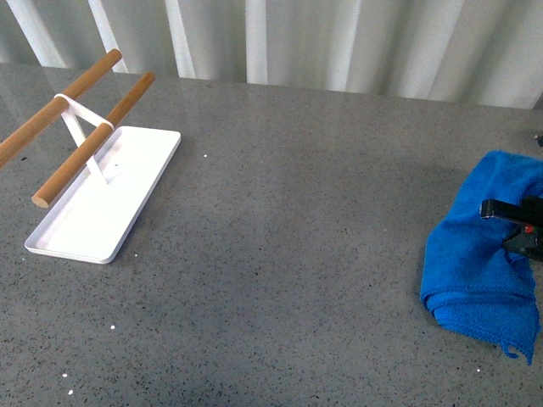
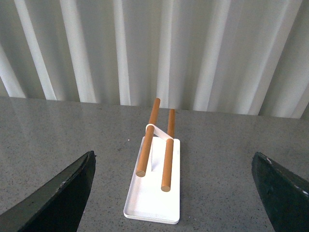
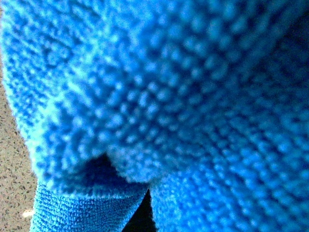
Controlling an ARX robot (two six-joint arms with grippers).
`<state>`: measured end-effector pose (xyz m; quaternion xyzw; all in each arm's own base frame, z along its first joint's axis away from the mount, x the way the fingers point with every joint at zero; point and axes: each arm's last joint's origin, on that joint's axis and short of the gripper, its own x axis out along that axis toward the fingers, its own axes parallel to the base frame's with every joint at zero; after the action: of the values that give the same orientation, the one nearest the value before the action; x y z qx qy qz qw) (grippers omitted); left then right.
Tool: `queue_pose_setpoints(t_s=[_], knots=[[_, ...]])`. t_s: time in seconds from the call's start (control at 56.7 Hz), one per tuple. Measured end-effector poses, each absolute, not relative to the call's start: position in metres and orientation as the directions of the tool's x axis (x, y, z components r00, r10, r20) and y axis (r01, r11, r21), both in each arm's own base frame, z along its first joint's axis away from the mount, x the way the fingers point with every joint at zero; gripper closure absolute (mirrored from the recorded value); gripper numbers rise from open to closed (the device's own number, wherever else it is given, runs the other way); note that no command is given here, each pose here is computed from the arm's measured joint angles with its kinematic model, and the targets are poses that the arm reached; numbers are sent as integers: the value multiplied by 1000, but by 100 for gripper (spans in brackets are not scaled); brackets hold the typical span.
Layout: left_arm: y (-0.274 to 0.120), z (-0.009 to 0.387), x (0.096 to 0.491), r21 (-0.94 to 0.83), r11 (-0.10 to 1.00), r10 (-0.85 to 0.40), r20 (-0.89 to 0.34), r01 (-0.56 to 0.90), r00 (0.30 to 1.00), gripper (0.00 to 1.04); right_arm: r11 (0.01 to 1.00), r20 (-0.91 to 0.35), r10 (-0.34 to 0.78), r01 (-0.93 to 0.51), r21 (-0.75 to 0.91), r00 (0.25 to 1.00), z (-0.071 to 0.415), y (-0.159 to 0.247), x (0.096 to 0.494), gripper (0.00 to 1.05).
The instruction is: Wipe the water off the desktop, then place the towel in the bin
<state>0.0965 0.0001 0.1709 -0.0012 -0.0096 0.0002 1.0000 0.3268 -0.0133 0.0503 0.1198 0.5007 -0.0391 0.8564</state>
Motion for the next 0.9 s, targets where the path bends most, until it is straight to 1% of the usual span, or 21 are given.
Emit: queue_pose_setpoints(t_s=[0.265,0.441,0.565,0.723,0.812,0.9], knots=[[0,171,97,-2,1000,0,19,0,1000,7,965,-871,43,205,163,490,43,-34,329,101],[0,171,97,-2,1000,0,19,0,1000,7,974,-875,25,187,131,483,40,-42,345,101],[0,171,97,-2,1000,0,19,0,1000,7,984,-863,9,151,99,504,40,-46,367,101],[0,171,97,-2,1000,0,19,0,1000,7,991,-842,19,101,88,538,40,-43,396,101],[0,171,97,-2,1000,0,19,0,1000,7,994,-828,44,62,94,559,41,-35,414,101],[0,171,97,-2,1000,0,19,0,1000,7,994,-814,88,-2,106,574,42,-17,437,101]])
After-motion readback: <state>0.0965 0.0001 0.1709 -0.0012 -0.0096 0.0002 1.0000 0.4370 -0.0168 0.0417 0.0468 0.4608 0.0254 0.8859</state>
